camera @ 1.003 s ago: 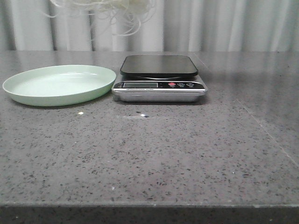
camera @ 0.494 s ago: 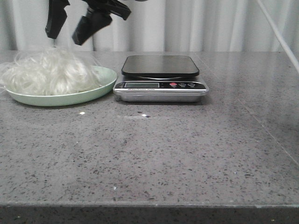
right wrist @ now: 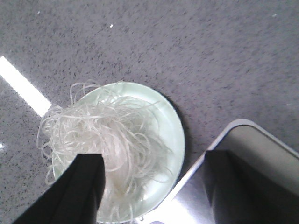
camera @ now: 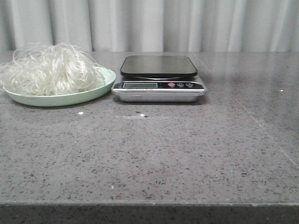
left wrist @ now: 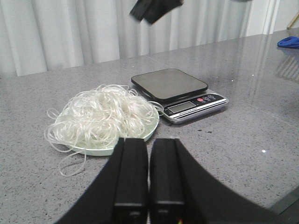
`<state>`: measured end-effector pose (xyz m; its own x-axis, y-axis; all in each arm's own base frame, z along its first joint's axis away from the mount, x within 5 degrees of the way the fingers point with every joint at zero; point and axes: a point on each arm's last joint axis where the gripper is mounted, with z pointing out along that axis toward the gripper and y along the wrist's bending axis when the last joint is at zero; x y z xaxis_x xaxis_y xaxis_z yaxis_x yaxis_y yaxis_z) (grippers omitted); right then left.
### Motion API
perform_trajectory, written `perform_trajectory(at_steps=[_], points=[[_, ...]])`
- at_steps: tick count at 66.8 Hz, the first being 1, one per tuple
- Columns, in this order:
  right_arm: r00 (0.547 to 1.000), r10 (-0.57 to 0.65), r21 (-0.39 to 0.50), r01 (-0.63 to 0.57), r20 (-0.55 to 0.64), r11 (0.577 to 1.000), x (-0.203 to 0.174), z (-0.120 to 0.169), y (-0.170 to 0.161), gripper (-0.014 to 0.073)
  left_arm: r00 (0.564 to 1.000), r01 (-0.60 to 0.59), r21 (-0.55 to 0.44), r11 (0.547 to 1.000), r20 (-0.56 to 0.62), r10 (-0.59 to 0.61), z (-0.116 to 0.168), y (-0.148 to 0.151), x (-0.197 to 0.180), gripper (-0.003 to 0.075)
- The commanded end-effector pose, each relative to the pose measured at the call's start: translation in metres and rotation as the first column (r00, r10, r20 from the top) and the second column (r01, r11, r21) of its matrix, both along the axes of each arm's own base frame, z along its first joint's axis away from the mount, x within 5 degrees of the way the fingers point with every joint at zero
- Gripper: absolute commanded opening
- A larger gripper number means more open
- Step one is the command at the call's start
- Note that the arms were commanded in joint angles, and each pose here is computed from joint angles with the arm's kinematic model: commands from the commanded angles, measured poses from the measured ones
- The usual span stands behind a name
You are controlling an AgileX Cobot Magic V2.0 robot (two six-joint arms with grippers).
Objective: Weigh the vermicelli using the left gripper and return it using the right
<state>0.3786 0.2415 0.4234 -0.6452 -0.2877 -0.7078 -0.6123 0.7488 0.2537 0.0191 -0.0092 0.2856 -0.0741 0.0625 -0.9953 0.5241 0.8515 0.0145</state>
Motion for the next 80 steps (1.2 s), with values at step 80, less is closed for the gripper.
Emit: perform_trajectory(at_steps=[80], points=[[0.751,-0.390,0.315,0.252,0.533,0.915,-0.291,-0.044,-0.200,0.0544,0.996,0.015,-0.071,0.997,0.086,-0.009,0.015,0.002,-0.004,0.0127]])
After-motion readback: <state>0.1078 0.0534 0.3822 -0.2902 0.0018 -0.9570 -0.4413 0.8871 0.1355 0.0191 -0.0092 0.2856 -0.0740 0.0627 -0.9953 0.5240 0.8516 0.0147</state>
